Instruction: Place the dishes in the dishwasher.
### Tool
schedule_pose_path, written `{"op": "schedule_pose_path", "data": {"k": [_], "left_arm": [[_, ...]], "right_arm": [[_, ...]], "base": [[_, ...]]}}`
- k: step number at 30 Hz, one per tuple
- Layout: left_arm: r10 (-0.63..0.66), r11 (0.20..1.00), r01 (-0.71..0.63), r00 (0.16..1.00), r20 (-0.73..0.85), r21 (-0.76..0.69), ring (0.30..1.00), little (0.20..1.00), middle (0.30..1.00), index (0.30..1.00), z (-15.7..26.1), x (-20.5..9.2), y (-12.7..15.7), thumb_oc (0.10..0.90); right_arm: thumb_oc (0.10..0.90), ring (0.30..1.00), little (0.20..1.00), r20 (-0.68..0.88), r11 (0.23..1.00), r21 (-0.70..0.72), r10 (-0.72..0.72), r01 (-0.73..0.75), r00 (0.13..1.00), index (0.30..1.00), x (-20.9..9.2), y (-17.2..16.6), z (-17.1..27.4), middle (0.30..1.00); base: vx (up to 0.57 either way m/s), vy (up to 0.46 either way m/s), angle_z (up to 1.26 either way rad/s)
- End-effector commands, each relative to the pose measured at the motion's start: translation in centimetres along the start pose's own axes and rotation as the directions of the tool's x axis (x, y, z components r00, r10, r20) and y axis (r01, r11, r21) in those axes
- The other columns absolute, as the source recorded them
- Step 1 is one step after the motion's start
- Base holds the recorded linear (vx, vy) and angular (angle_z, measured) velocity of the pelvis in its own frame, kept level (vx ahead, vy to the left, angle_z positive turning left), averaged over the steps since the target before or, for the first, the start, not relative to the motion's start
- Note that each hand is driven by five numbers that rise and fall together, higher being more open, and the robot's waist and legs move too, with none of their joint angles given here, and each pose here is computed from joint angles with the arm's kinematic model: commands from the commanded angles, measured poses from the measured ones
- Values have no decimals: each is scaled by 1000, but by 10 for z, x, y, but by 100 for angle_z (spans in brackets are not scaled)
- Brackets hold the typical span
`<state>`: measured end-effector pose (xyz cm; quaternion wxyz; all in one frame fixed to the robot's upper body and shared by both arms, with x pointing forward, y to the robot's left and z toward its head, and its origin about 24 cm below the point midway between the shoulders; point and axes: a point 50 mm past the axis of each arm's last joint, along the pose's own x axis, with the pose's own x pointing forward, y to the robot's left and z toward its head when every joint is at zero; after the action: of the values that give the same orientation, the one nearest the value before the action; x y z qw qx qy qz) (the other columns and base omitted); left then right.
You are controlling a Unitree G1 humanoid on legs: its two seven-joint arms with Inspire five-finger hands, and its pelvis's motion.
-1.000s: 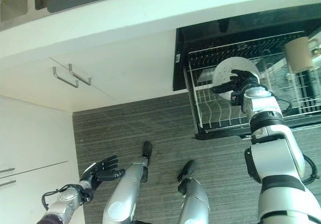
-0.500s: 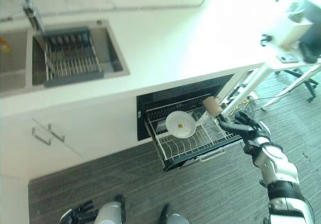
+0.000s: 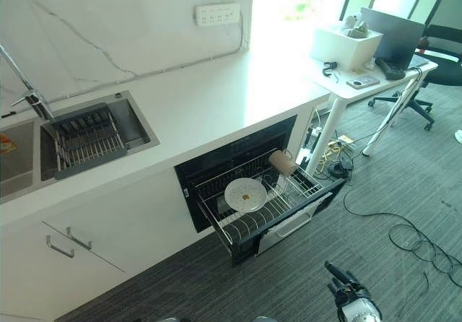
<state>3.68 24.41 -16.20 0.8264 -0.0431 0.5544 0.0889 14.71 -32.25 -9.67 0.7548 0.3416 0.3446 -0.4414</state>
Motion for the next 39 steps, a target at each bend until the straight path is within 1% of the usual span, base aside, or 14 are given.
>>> {"op": "schedule_pose_path", "data": {"k": [1, 6, 10, 12, 16, 21, 24, 27, 29, 32, 35, 37, 38, 39], "left_arm": [[-23, 994, 19, 999, 31, 104, 900, 900, 900, 900, 14, 3, 3, 800], [-33, 992, 32, 999, 3, 119, 900, 900, 900, 900, 7, 2, -1, 800], [-51, 992, 52, 999, -14, 111, 900, 900, 900, 900, 3, 3, -9, 800], [-66, 991, 68, 998, -20, 114, 900, 900, 900, 900, 3, 4, -14, 800], [-88, 990, 89, 996, -21, 110, 900, 900, 900, 900, 3, 5, -20, 800], [-135, 986, 137, 991, -18, 95, 900, 900, 900, 900, 1, 4, -33, 800], [-160, 982, 159, 987, 5, 103, 900, 900, 900, 900, 10, 3, -32, 800], [-165, 980, 163, 986, 9, 118, 900, 900, 900, 900, 12, 1, -27, 800], [-159, 981, 157, 987, 9, 113, 900, 900, 900, 900, 12, 1, -23, 800], [-143, 983, 139, 990, 19, 120, 900, 900, 900, 900, 18, -1, -13, 800], [-126, 986, 122, 991, 33, 110, 900, 900, 900, 900, 23, -1, -6, 800], [-105, 990, 100, 993, 48, 102, 900, 900, 900, 900, 30, -2, 4, 800], [-90, 993, 84, 994, 59, 87, 900, 900, 900, 900, 32, -3, 11, 800], [-83, 994, 78, 995, 58, 81, 900, 900, 900, 900, 33, -4, 15, 800]], "right_arm": [[400, 300, 300, 143, 970, 181, 139, -164, 980, 300, -2, 49, 44, 300], [400, 300, 300, 111, 957, 262, 96, -122, 989, 300, 4, 50, 41, 300], [400, 300, 300, 105, 915, 386, 85, -119, 991, 300, 4, 55, 50, 300], [400, 300, 300, 118, 885, 449, 74, -120, 990, 300, 3, 59, 61, 300], [400, 300, 300, 152, 859, 490, 80, -145, 985, 300, -1, 67, 82, 300], [400, 300, 300, 234, 799, 547, 139, -249, 962, 300, -17, 88, 131, 300], [400, 300, 300, 295, 783, 540, 167, -309, 941, 300, -39, 109, 175, 300], [400, 300, 300, 409, 780, 492, 185, -387, 894, 300, -73, 127, 224, 300], [400, 300, 300, 454, 779, 460, 207, -427, 867, 300, -87, 136, 240, 300], [400, 300, 300, 558, 746, 394, 269, -536, 785, 300, -128, 160, 276, 300], [400, 300, 300, 625, 724, 333, 310, -604, 716, 300, -165, 181, 299, 300], [400, 300, 300, 653, 678, 309, 359, -667, 667, 300, -193, 195, 312, 300], [400, 300, 300, 659, 620, 302, 414, -725, 628, 300, -209, 204, 318, 300], [400, 300, 300, 663, 605, 286, 435, -744, 609, 300, -217, 210, 319, 300]], "base": [[29, -38, 7], [27, 4, 19], [3, 102, 20], [-33, 143, 28], [-26, 138, 33], [-43, 216, 33], [-33, 183, 57], [72, 139, 58], [181, 47, 49], [94, 22, 19], [86, -4, 16], [96, -65, 15], [84, -89, 10], [67, -94, 8]]}}
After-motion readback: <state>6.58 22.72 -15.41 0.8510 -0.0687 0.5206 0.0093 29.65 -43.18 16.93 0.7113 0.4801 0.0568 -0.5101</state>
